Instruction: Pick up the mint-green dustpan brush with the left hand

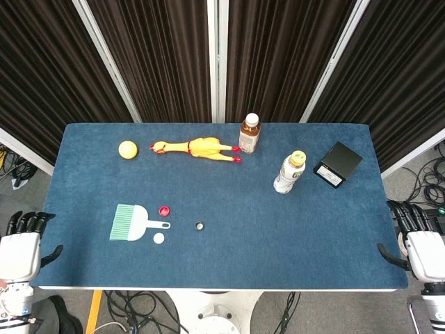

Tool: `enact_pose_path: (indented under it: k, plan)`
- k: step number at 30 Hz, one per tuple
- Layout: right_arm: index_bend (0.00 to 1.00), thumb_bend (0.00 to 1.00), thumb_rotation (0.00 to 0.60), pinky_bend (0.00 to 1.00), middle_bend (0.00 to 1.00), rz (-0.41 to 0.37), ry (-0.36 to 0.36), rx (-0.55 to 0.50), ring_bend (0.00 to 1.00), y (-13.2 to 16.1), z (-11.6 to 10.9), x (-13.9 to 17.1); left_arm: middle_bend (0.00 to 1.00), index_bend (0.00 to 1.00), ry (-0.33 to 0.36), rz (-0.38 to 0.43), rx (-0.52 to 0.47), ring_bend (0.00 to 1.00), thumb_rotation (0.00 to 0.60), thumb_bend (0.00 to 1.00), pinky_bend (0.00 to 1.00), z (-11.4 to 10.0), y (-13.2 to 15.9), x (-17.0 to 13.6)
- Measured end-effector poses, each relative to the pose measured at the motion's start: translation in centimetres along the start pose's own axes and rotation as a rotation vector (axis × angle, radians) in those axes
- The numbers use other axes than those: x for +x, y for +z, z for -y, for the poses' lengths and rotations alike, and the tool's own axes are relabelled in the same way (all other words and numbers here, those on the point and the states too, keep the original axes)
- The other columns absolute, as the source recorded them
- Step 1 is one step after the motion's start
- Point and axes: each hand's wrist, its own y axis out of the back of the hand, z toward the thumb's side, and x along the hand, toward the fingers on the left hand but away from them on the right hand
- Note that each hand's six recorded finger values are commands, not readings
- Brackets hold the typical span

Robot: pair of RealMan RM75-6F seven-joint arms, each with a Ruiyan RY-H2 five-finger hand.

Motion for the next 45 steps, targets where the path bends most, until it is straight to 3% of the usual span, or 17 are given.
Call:
enact_pose_path:
  k: [9,14,19,22,24,28,34,45]
  plan:
    - [0.00,0.17,0.600,0.00,0.10,-0.005,-0.011,0.003,0.00,0.1,-0.4,0.1,0.26,0.27,-0.013,0.049,0.000,0.20,0.600,0.14,0.14,-0.4,1.0,0.7]
    - [0.00,0.17,0.600,0.00,0.10,-0.014,-0.039,0.021,0.00,0.1,-1.2,-0.1,0.26,0.27,-0.021,0.121,-0.009,0.20,0.600,0.12,0.14,-0.8,2.6,2.3]
    - [0.00,0.17,0.600,0.00,0.10,-0.026,-0.053,0.033,0.00,0.2,-1.8,-0.4,0.07,0.13,-0.046,0.220,-0.006,0.05,0.600,0.09,0.07,-0.8,5.4,4.7]
    - [0.00,0.17,0.600,0.00,0.10,-0.024,-0.051,0.031,0.00,0.1,-1.8,-0.3,0.06,0.12,-0.087,0.284,-0.001,0.04,0.600,0.10,0.07,-0.2,7.5,6.3]
    - [0.00,0.17,0.600,0.00,0.10,-0.018,-0.049,0.031,0.00,-0.1,-1.8,-0.3,0.11,0.13,-0.118,0.319,0.011,0.06,0.600,0.11,0.08,0.3,8.7,7.2]
    - [0.00,0.17,0.600,0.00,0.10,-0.009,-0.047,0.028,0.00,-0.5,-1.8,-0.2,0.29,0.28,-0.207,0.362,0.028,0.20,0.600,0.15,0.12,2.4,11.5,9.0]
    - [0.00,0.17,0.600,0.00,0.10,-0.001,-0.046,0.027,0.00,-0.8,-1.7,-0.1,0.36,0.36,-0.292,0.403,0.025,0.24,0.600,0.16,0.15,6.0,15.9,10.7]
    - [0.00,0.17,0.600,0.00,0.10,0.021,-0.046,0.022,0.00,-1.4,-1.6,0.2,0.41,0.36,-0.324,0.464,0.101,0.25,0.600,0.16,0.15,9.7,20.2,9.5]
